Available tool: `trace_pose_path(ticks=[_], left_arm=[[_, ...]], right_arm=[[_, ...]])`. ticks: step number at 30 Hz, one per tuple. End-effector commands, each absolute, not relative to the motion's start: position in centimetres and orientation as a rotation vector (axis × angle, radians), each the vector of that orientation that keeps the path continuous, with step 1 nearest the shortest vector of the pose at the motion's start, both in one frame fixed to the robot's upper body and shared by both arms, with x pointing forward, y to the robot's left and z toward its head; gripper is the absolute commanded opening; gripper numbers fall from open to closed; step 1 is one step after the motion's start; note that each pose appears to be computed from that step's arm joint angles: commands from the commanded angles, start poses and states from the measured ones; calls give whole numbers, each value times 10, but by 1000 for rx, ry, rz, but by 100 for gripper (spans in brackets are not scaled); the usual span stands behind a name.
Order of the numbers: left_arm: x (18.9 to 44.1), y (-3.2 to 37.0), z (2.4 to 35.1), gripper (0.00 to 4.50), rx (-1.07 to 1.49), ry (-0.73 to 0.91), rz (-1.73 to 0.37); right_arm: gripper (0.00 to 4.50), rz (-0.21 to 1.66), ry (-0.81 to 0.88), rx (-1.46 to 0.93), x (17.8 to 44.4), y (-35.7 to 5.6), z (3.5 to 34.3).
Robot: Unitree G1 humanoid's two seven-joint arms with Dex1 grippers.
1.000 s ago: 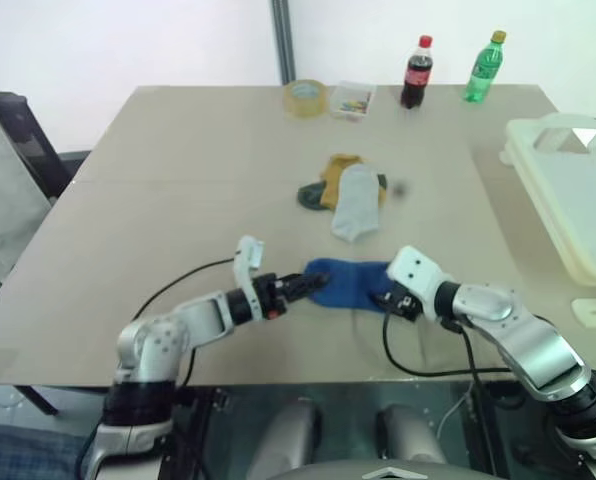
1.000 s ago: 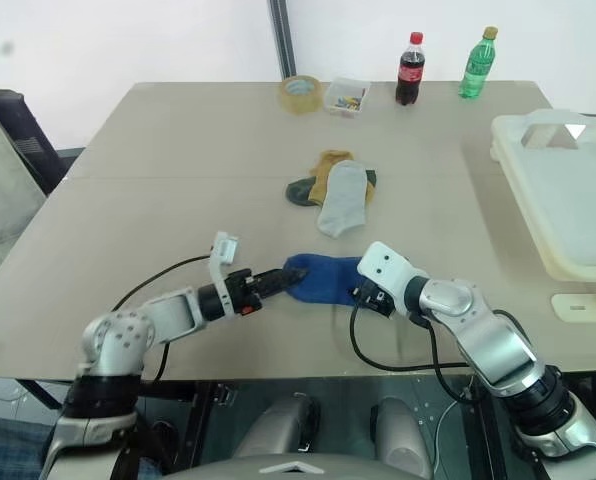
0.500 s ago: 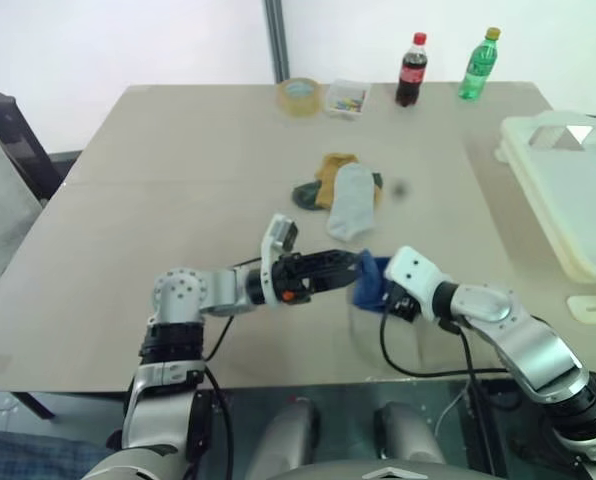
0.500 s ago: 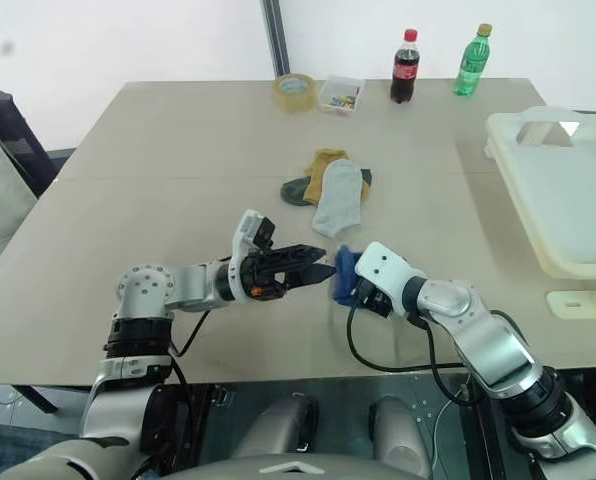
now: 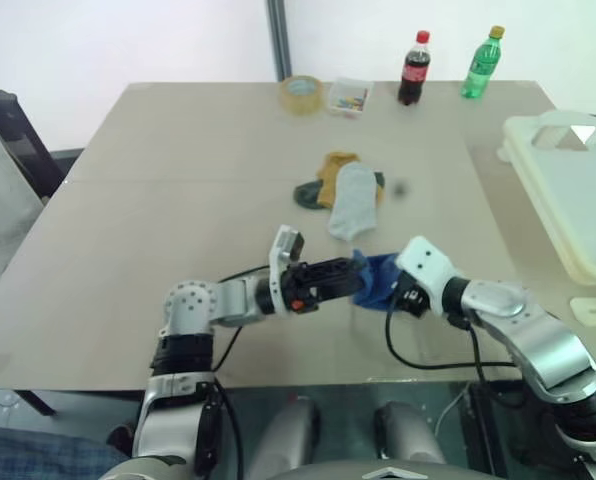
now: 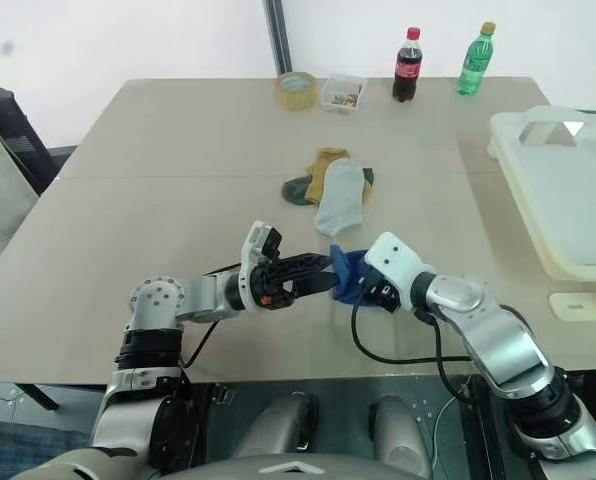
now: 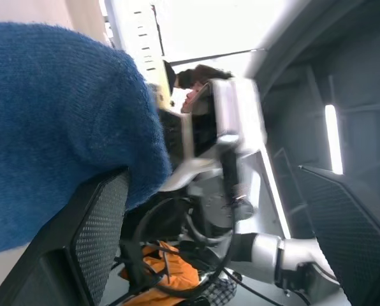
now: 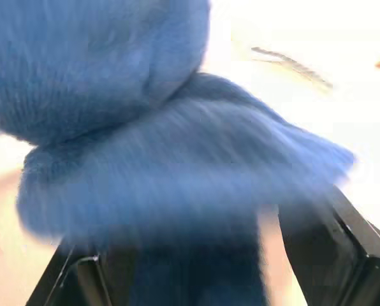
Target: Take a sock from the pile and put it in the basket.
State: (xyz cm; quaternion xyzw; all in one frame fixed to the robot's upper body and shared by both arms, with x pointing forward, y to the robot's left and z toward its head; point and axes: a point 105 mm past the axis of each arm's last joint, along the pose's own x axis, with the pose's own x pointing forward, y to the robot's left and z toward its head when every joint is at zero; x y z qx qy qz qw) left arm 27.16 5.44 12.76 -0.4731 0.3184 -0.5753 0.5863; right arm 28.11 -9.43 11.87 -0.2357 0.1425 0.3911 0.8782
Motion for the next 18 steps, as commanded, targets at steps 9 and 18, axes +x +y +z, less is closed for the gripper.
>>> trace_pose_path(ticks=[9,18], left_arm=[[274,41,129,450,-1065,729,-1406],[275,29,123,450,-1034,768,-1457]], right_arm=[[438,761,319,-514,246,-144,146],[445,728,236,-243,260,-112,173]])
